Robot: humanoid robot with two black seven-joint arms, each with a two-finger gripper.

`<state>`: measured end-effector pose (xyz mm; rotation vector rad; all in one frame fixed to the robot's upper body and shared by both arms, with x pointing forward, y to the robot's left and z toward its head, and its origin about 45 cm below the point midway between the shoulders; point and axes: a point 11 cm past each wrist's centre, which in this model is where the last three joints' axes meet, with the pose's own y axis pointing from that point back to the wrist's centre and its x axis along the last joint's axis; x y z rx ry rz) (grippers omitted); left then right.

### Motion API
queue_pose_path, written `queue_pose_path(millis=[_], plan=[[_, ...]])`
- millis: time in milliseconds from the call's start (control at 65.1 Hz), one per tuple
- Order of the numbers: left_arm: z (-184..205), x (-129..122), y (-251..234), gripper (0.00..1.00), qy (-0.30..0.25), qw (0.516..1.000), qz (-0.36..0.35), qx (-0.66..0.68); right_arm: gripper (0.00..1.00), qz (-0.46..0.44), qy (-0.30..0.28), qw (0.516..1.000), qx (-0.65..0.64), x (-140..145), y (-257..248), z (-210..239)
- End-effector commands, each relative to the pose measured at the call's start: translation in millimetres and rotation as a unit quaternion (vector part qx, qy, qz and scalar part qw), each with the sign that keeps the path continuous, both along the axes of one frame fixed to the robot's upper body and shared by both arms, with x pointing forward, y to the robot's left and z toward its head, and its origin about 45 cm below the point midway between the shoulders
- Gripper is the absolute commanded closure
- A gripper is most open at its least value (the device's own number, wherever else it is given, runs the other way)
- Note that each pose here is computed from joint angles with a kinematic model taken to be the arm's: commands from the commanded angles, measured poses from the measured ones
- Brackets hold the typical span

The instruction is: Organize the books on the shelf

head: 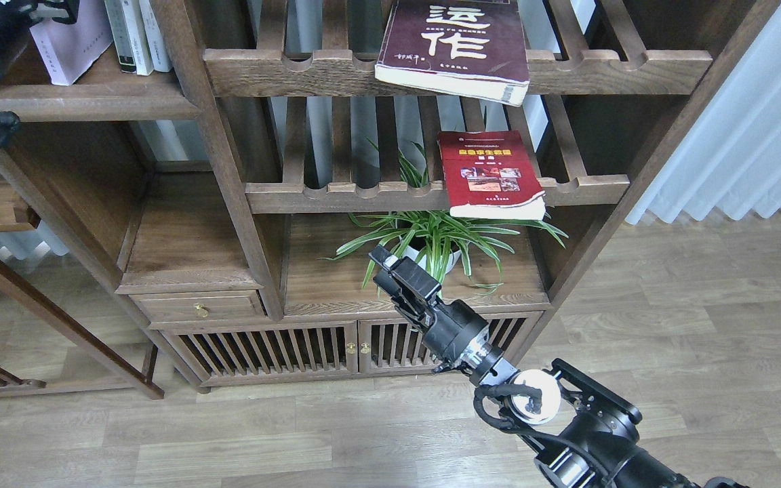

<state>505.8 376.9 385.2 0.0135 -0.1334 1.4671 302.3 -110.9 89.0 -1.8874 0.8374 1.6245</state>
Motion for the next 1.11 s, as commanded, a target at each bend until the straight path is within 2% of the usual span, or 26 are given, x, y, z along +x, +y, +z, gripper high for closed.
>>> queue_pose_path(millis=[0, 215, 584, 691, 768, 784, 860, 983, 1091], plan=[[8, -1, -3, 0.45, -0.014, 1.000, -0.009, -0.005, 0.14, 0.000, 0.000, 1.000, 0.000, 0, 0, 0], [27, -3, -10, 0.35, -0.046, 0.998, -0.020, -0.034, 0.13, -0.001, 0.000, 1.000, 0.000, 0, 0, 0], [62, -12, -47, 0.29, -0.101, 0.983, -0.082, -0.131, 0.12, -0.003, -0.002, 1.000, 0.001, 2, -1, 2], [74, -20, -57, 0.25, -0.123, 0.975, -0.104, -0.153, 0.12, -0.002, -0.003, 1.000, 0.004, 2, 0, 3], [76, -31, -65, 0.19, -0.128, 0.964, -0.129, -0.194, 0.12, -0.002, -0.004, 1.000, 0.005, 1, 0, 4], [74, -41, -68, 0.17, -0.130, 0.956, -0.144, -0.222, 0.10, -0.002, -0.002, 1.000, 0.005, 1, 0, 3], [71, -51, -69, 0.16, -0.134, 0.950, -0.152, -0.237, 0.07, -0.003, 0.000, 1.000, 0.005, -1, 0, 1], [68, -68, -68, 0.03, -0.148, 0.941, -0.163, -0.258, 0.04, -0.004, 0.002, 1.000, 0.005, -2, -1, 0], [54, -81, -73, 0.02, -0.151, 0.927, -0.172, -0.296, 0.02, -0.006, 0.001, 1.000, 0.009, -1, -1, 2]])
